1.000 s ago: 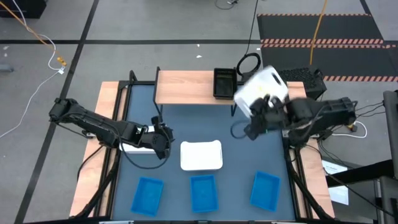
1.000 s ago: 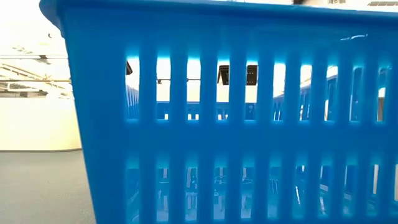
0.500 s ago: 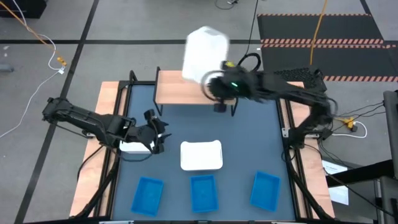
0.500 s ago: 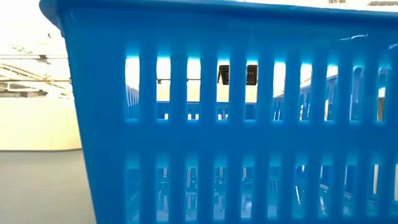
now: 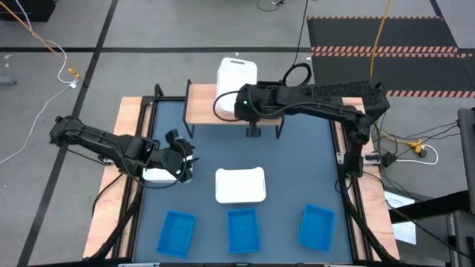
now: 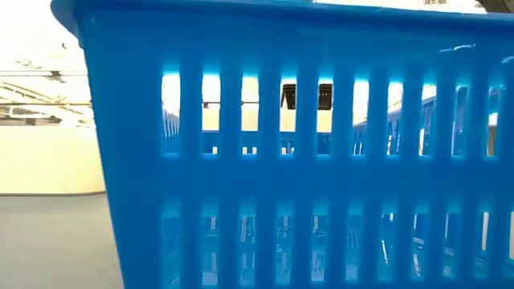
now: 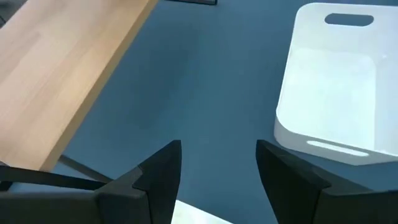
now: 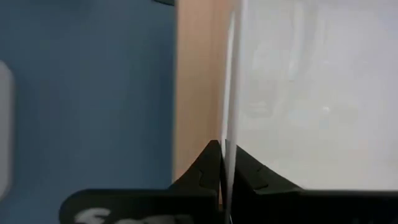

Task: Stack baskets on shelf by color
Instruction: Put the white bin on the shelf

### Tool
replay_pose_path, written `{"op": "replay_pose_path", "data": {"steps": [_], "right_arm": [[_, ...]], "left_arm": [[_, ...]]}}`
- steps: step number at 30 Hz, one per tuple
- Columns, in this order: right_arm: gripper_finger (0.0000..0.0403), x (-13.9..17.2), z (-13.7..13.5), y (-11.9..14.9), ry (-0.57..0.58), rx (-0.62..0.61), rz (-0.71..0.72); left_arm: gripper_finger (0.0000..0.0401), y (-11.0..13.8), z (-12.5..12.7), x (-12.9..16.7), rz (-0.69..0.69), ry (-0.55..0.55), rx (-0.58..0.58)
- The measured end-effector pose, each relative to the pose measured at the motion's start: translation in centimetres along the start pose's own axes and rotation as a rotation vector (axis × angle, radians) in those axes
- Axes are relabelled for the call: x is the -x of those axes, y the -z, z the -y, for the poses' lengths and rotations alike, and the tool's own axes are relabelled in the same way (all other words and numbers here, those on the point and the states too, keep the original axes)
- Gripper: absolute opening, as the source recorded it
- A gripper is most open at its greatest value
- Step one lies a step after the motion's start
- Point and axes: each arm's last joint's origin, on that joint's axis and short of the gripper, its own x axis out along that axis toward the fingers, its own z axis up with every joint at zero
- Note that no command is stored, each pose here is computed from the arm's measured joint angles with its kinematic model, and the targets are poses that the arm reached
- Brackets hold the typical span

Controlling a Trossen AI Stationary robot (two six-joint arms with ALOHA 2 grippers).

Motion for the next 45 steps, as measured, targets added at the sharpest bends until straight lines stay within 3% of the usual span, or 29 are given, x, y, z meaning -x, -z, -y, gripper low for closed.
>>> {"op": "replay_pose_path", "data": {"steps": [4,19,28,37,45], "right_arm": [[0.0002,-0.2,0.2,0.1,-0.096,-0.06,0.034],[0.001,-2.2,-0.4,0.5,-0.106,-0.057,0.011],[0.0061,-3.9,-1.0,1.3,-0.107,-0.093,-0.008],[0.009,-3.8,-0.6,1.6,0.035,-0.087,-0.055],[0.0091,-3.2,-0.5,1.5,0.045,-0.072,-0.038]], "left_arm": [[0.0209,0.0,0.0,0.0,0.0,0.002,0.035],[0.0209,0.9,0.2,-0.6,-0.026,-0.004,-0.011],[0.0209,0.9,0.2,-0.6,-0.026,-0.004,-0.055],[0.0209,0.9,0.2,-0.6,-0.027,-0.004,-0.055],[0.0209,0.9,0.2,-0.6,-0.027,-0.004,-0.063]]}}
